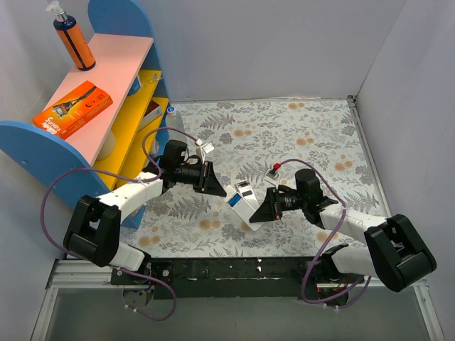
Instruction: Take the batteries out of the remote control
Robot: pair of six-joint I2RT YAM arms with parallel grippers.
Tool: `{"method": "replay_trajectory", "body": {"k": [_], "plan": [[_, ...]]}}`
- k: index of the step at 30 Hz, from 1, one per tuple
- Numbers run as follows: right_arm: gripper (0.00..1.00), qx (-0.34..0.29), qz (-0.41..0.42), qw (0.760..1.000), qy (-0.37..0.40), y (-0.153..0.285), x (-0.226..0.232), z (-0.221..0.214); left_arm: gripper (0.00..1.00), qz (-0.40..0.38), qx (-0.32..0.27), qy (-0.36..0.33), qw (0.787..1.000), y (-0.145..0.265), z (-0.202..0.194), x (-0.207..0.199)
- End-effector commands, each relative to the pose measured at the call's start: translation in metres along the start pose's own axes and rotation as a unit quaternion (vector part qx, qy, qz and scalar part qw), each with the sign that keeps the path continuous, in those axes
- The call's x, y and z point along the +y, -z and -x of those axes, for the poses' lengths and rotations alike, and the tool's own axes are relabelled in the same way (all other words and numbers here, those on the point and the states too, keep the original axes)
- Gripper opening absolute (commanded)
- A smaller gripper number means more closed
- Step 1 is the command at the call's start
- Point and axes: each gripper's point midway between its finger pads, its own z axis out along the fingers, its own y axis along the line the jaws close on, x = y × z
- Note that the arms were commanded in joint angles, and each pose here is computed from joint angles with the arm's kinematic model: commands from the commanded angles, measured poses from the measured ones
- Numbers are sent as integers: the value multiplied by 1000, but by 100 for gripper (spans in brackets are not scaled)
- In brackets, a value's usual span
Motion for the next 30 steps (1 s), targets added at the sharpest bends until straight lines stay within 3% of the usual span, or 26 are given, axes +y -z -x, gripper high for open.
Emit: {"method": "replay_trajectory", "body": {"k": [1, 17, 24, 30], "plan": [[1, -6, 4, 999, 34, 3, 8, 6, 0, -2, -4, -15, 1000, 1, 9, -3], [1, -30, -74, 997, 20, 20, -18, 15, 0, 63, -19, 11, 998, -3, 16, 23], [1, -78, -203, 976, 3, 38, -46, 33, 0, 214, -28, 55, 975, 3, 12, 84], [1, -117, -249, 961, 11, 48, -54, 47, 0, 262, -18, 75, 962, 6, 3, 108]]}}
